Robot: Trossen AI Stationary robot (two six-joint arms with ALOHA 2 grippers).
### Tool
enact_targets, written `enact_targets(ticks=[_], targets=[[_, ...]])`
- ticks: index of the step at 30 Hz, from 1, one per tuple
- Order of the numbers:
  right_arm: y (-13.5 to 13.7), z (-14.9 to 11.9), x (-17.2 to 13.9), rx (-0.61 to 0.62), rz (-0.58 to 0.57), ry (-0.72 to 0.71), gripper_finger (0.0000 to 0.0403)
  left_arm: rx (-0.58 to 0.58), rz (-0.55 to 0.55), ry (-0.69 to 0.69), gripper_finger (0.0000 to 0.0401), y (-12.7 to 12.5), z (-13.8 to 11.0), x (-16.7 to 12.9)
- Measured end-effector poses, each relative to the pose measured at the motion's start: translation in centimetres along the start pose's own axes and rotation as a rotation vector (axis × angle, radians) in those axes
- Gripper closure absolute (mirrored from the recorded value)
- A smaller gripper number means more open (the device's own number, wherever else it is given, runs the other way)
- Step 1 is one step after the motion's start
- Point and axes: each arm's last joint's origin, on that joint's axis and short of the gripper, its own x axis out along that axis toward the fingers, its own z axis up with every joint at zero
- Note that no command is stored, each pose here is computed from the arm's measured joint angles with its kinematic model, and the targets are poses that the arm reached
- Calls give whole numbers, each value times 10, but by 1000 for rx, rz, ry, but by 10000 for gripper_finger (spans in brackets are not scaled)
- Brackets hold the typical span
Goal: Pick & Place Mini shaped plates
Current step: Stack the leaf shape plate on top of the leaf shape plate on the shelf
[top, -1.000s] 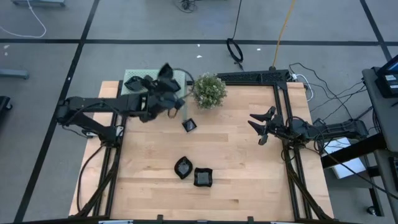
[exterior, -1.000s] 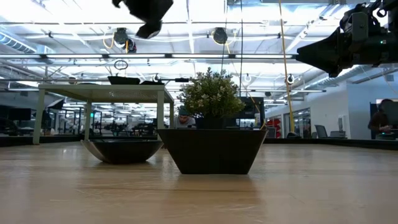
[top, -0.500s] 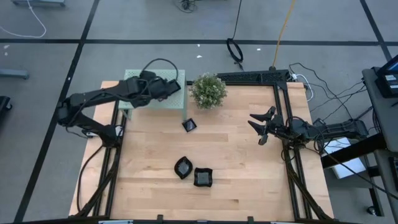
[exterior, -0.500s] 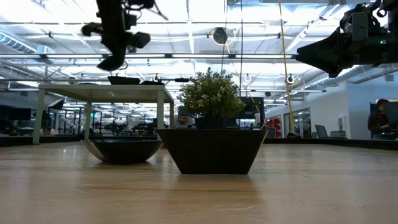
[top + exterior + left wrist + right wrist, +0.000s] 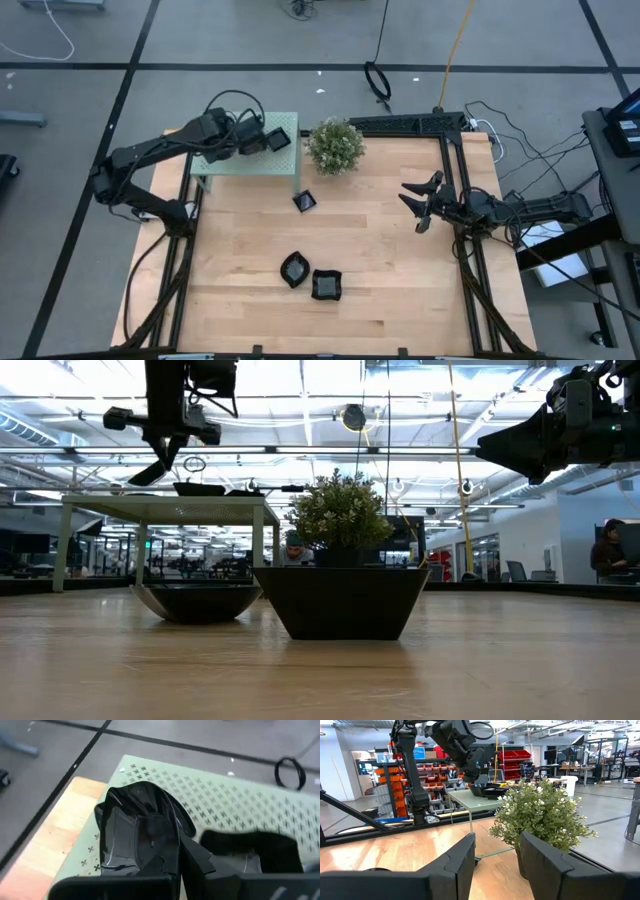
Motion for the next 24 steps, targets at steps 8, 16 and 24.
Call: enact_targets(ticks=[8,16,24], targets=[[0,0,0,0,0,0,259,-144,48,-39,374,4,11,10],[0,0,0,0,0,0,259,-210,51,-57,376,4,20,18],[0,0,0,0,0,0,259,-235,24,-102,340,0,23,18]])
